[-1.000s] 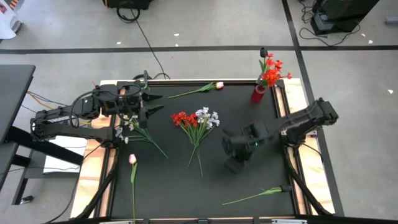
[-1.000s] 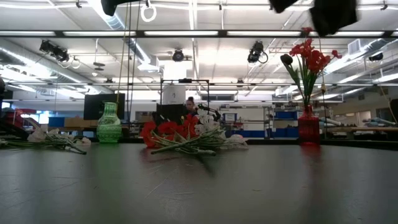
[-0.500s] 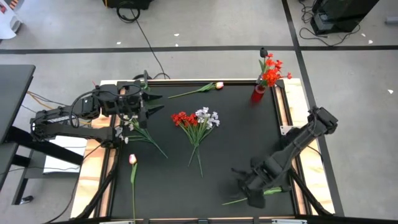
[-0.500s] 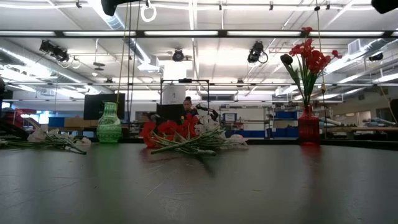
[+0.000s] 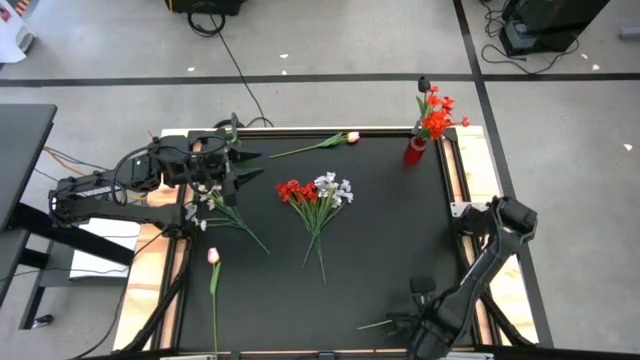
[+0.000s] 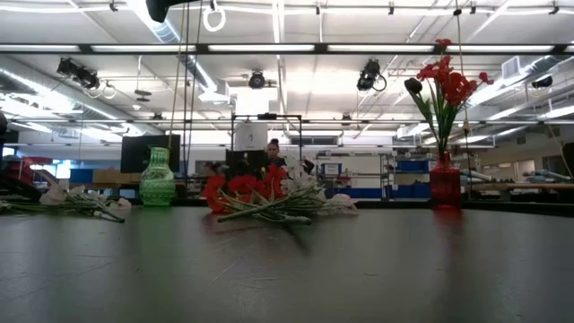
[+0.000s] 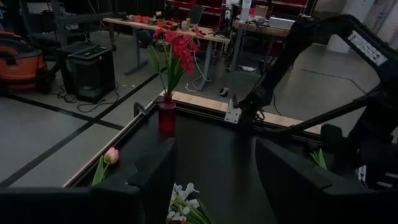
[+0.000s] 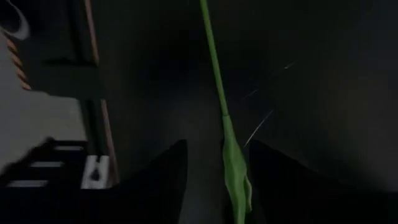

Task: Sort flowers into vase by color
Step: Put the black tulip into the red flower vase

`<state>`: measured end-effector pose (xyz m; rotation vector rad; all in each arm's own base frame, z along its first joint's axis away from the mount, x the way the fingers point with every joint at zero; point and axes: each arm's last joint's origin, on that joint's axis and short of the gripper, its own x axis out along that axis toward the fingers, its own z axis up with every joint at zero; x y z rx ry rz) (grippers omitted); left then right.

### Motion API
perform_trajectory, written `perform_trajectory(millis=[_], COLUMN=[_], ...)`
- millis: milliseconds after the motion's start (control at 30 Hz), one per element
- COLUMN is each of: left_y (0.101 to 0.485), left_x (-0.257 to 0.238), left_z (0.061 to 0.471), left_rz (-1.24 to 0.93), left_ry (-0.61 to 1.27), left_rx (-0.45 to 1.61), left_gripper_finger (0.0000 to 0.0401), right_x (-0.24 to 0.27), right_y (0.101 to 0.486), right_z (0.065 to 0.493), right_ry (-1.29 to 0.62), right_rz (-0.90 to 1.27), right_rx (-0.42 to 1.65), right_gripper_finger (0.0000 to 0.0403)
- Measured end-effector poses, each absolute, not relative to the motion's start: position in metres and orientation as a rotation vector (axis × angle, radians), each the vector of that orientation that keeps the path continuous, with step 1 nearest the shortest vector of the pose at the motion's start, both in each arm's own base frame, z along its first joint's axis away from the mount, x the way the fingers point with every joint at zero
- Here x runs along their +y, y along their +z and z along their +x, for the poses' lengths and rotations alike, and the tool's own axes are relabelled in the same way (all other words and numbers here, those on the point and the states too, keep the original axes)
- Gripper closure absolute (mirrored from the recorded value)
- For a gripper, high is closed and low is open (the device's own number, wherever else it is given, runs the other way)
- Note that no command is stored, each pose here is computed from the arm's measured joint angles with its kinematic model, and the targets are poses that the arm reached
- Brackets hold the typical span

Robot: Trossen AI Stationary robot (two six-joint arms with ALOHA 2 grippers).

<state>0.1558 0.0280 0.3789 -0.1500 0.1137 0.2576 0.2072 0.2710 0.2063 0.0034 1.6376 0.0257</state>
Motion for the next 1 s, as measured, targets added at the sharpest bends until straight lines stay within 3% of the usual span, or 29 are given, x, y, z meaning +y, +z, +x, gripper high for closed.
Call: perform_trajectory(millis=[400,633,800,1000], left_y=[0.379,0.379,0.379,0.379], left_x=[0.028,0.028,0.028,0.028], left_z=[0.156,0.156,0.156,0.156], left_rz=[-0.150,-0.150,-0.164,-0.232], left_ry=[0.257,0.258,0.258,0.262], left_rx=[0.114,0.113,0.110,0.100], left_gripper_finger=[0.0177,0.0177,0.0177,0.0177], right_x=[0.289,0.277,0.275,0.268], right_y=[0.165,0.146,0.143,0.143], right_z=[0.190,0.179,0.180,0.190], right_ry=[0.050,-0.011,0.034,0.110], right_rz=[-0.178,-0.113,-0.086,-0.064], right_rx=[1.725,1.778,1.793,1.848], right_gripper_finger=[0.0228,0.0240,0.0287,0.0383])
